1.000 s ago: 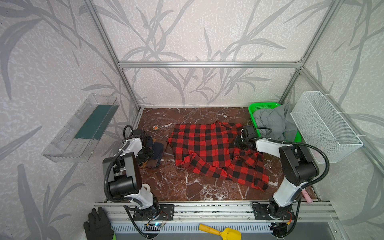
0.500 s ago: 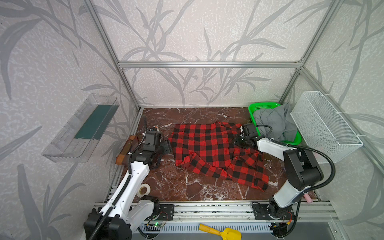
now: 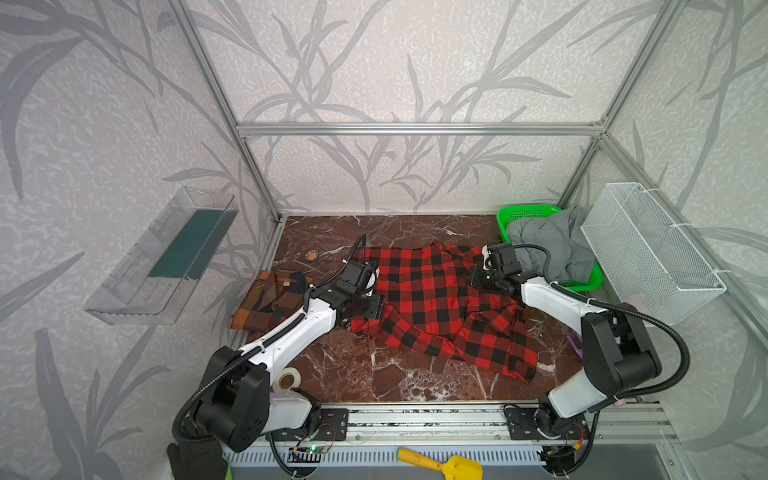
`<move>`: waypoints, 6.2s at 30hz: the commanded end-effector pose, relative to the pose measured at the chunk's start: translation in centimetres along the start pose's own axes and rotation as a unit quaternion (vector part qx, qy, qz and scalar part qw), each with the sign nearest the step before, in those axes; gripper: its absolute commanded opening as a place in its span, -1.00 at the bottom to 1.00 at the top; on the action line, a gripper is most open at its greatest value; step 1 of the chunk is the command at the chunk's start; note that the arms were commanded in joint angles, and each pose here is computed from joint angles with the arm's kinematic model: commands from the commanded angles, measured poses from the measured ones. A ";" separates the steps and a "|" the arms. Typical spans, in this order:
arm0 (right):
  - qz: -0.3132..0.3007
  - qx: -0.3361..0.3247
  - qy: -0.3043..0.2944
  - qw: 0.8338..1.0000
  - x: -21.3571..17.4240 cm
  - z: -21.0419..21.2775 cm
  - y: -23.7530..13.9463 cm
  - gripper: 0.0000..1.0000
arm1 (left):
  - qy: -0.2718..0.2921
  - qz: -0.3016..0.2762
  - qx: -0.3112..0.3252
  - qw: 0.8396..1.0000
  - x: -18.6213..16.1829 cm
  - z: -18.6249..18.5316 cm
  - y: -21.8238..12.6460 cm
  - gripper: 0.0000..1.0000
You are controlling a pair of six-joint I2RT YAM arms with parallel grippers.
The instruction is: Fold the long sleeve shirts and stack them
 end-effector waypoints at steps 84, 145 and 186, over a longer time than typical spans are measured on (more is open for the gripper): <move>0.157 0.147 -0.198 0.956 -10.7 7.0 -0.4 -0.03 | 0.092 -0.262 -0.110 0.954 -8.8 -0.2 -19.5 -0.49; 0.302 0.238 -0.538 0.750 -29.8 15.9 -8.0 0.11 | -0.334 0.121 0.090 0.930 5.1 9.5 6.1 -0.21; 0.237 0.295 -0.406 0.832 -23.1 26.0 7.4 0.16 | -0.346 0.178 0.119 0.913 3.3 11.7 9.7 -0.21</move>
Point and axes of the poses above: each gripper's point midway between its finger pads, its own y axis out along the fingers, its own z axis along the line the jaws close on, x = y × z, the point moved 9 cm from there along -y, back along the fingers, and after that the axes turned 5 degrees about -y, right-handed, at the moved point
